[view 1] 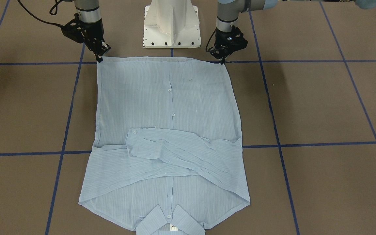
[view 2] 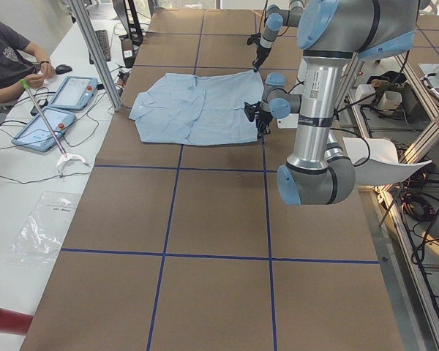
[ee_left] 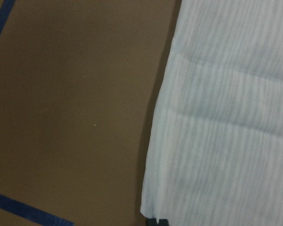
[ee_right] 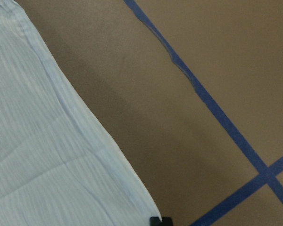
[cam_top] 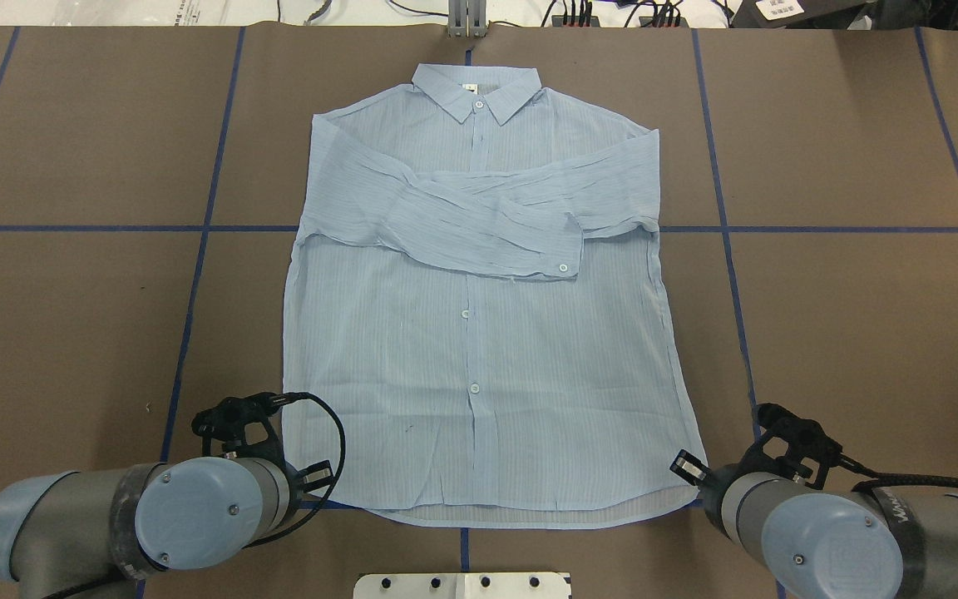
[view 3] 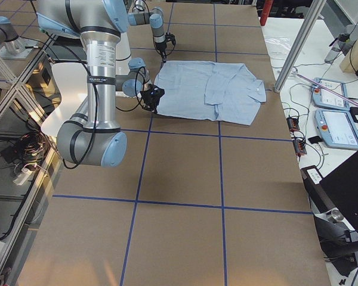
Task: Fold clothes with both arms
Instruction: 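Grasp both hem corners with the left and right grippers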
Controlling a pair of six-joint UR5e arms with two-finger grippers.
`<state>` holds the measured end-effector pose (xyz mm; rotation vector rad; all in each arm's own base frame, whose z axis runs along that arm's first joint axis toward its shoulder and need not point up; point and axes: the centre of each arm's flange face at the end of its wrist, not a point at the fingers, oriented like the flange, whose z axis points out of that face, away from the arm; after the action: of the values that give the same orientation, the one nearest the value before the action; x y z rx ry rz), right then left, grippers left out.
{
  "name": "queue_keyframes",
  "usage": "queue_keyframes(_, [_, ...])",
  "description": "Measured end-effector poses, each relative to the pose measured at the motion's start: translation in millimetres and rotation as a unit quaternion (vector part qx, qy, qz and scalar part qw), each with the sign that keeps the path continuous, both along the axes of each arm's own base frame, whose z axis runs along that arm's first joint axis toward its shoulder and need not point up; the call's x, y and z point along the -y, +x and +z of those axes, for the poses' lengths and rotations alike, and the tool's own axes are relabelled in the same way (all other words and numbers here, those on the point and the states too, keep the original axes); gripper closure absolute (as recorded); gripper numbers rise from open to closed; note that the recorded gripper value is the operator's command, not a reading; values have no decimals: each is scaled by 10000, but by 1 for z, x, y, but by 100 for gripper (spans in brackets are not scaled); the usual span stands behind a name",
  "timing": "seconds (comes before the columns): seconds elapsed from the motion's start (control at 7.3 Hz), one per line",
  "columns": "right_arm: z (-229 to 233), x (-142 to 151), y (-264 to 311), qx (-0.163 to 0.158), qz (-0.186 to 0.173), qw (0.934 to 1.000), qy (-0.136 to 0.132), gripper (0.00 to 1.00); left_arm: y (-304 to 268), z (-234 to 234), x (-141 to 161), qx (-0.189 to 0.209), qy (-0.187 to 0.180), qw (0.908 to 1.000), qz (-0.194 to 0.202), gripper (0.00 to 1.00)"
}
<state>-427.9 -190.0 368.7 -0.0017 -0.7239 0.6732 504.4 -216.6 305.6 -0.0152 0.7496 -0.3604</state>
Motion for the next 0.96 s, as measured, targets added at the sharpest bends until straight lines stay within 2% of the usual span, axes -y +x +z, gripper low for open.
queue_keyframes(0.27, [-6, -24, 9, 56, -254, 9997, 18, 100, -26, -28, -18, -117, -254, 9995, 150, 100])
queue_keyframes(0.55, [-20, -33, 38, 181, -339, 9993, 27, 100, -55, -62, -37, -487, -499, 9973, 222, 100])
queue_keyframes(0.68, [-26, -24, 50, 240, -204, 9995, 45, 100, -75, -85, -33, -799, -583, 9949, 208, 100])
queue_keyframes(0.82, [-35, -5, 61, 344, 55, 9994, 68, 100, -94, -108, -17, -1104, -554, 9923, 93, 100])
queue_keyframes(0.96, [-50, 19, 71, 525, 360, 9979, 100, 100, -108, -130, 11, -1339, -324, 9905, -60, 100])
